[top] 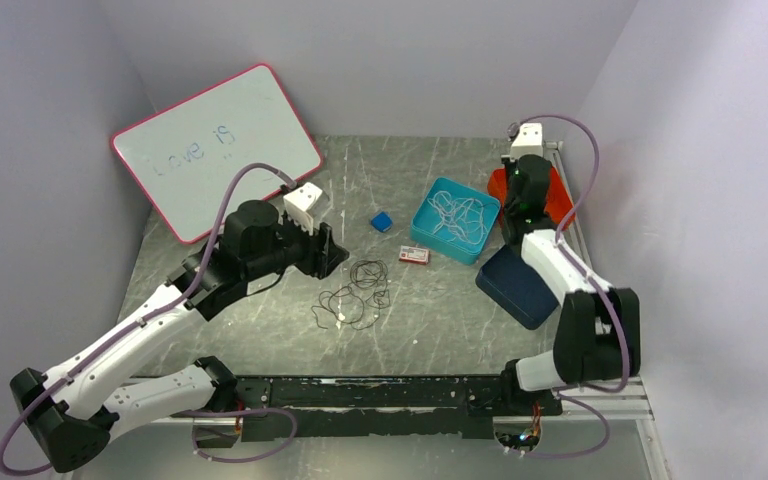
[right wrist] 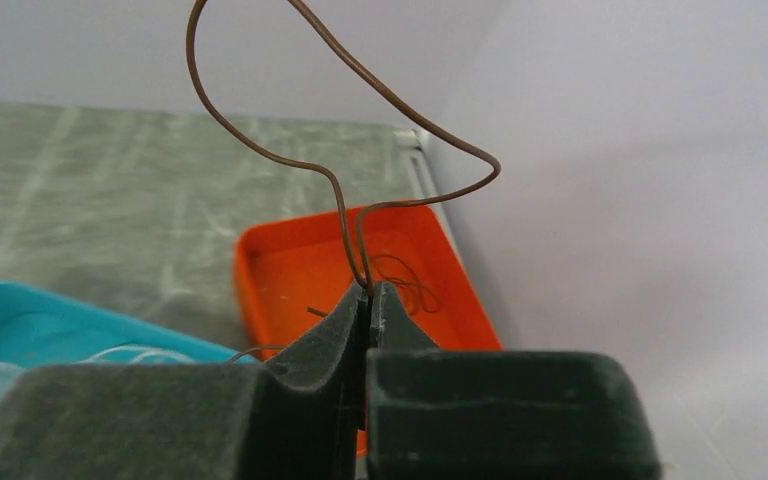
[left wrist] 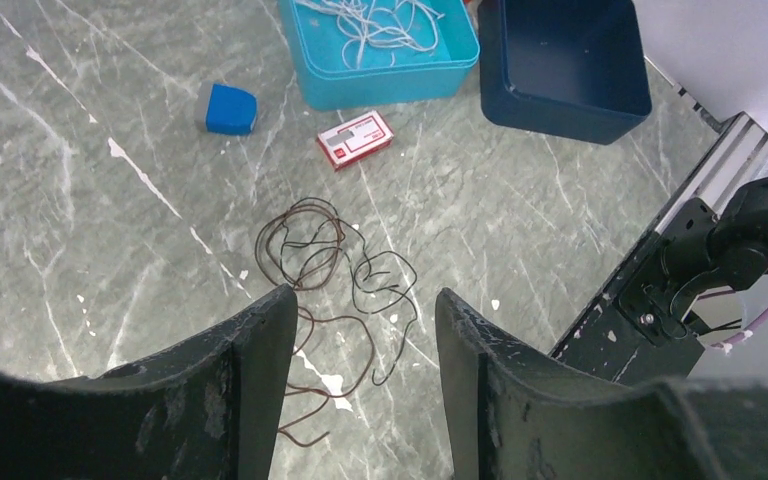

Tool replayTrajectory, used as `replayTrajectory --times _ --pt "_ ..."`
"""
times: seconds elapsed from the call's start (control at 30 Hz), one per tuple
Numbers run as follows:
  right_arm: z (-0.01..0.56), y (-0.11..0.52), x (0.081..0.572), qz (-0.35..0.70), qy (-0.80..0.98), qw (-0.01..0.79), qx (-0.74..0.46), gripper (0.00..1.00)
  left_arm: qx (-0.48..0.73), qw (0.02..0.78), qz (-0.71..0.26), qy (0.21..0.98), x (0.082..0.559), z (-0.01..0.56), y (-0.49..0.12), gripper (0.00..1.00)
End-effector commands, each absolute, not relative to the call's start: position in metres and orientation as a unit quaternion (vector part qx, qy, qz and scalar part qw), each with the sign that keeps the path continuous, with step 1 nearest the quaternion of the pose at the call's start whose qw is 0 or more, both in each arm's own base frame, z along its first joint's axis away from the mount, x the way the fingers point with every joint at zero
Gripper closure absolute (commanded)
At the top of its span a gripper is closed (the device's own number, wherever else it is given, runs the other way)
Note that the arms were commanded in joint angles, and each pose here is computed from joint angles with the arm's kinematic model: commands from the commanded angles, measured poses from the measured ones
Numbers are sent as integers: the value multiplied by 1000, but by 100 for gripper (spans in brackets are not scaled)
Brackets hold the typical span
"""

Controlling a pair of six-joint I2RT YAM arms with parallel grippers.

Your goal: Untangle the cables

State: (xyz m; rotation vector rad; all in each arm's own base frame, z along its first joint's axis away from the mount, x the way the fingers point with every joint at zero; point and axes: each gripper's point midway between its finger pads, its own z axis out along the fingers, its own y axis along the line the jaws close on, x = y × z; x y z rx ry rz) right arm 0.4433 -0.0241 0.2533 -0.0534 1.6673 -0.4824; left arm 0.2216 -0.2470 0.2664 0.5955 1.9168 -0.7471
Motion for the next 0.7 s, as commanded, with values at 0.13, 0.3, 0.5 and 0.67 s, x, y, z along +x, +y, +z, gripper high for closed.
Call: replayTrajectory --times 0.13,0.3,0.5,0.67 --pt "245 -89 487 -271 729 629 19 100 237 486 -306 783 224 267 -248 42" --pt "228 -123 506 -324 724 608 21 100 241 484 -298 787 226 261 -247 44" --pt "222 -142 524 -390 697 602 -12 100 240 488 -284 790 231 258 -245 44" --pt "206 -151 534 -434 694 573 -49 100 242 486 -273 794 232 255 -242 44"
